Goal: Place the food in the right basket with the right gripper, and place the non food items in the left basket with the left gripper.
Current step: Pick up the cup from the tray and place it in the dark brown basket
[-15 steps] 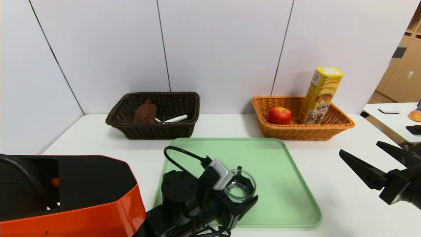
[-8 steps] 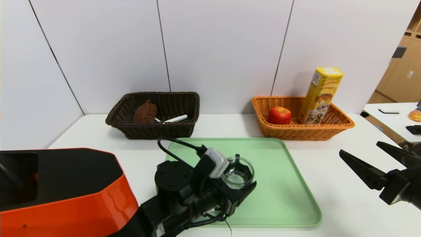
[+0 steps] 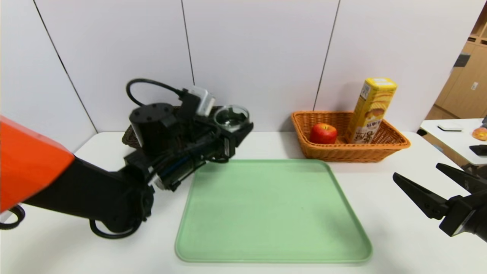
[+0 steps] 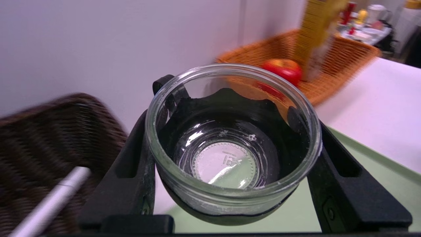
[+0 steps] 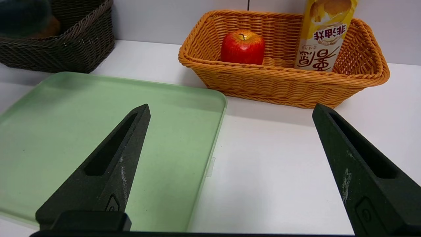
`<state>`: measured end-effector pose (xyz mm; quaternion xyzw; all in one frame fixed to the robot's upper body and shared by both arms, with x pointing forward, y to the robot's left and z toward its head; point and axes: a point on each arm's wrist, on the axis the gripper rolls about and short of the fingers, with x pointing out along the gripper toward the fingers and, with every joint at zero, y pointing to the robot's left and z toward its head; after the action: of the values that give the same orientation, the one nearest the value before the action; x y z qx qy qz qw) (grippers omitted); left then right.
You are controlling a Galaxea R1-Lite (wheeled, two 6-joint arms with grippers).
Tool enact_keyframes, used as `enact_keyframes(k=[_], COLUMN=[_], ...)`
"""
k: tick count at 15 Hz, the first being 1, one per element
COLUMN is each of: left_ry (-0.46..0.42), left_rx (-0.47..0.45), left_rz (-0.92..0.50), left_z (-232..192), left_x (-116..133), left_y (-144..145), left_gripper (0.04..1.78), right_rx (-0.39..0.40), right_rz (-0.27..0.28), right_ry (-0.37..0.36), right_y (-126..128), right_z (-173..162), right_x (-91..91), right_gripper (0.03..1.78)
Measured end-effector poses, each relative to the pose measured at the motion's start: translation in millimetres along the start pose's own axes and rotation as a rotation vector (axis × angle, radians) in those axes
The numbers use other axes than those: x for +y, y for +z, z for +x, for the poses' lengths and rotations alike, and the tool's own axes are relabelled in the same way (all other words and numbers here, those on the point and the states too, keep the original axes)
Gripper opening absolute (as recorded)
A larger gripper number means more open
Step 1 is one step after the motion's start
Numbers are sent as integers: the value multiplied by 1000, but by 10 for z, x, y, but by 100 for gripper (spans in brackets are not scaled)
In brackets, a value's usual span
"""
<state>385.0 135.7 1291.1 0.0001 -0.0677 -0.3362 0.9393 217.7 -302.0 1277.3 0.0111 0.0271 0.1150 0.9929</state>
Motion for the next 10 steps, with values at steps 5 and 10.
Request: enact_keyframes(k=[5,10], left_ry=[237,354], left_rx=[168,392], left_rz=[-91,-174], left_z=[-66,-128], left_x=[838,1152], left_y=[542,584], left_gripper=[124,124], right_rx=[5,4], right_rz=[-2,-2], right_ry=[0,4], right_y=[-16,-15], right_z=[-6,-8], right_x=[-1,0], right_gripper=[170,170])
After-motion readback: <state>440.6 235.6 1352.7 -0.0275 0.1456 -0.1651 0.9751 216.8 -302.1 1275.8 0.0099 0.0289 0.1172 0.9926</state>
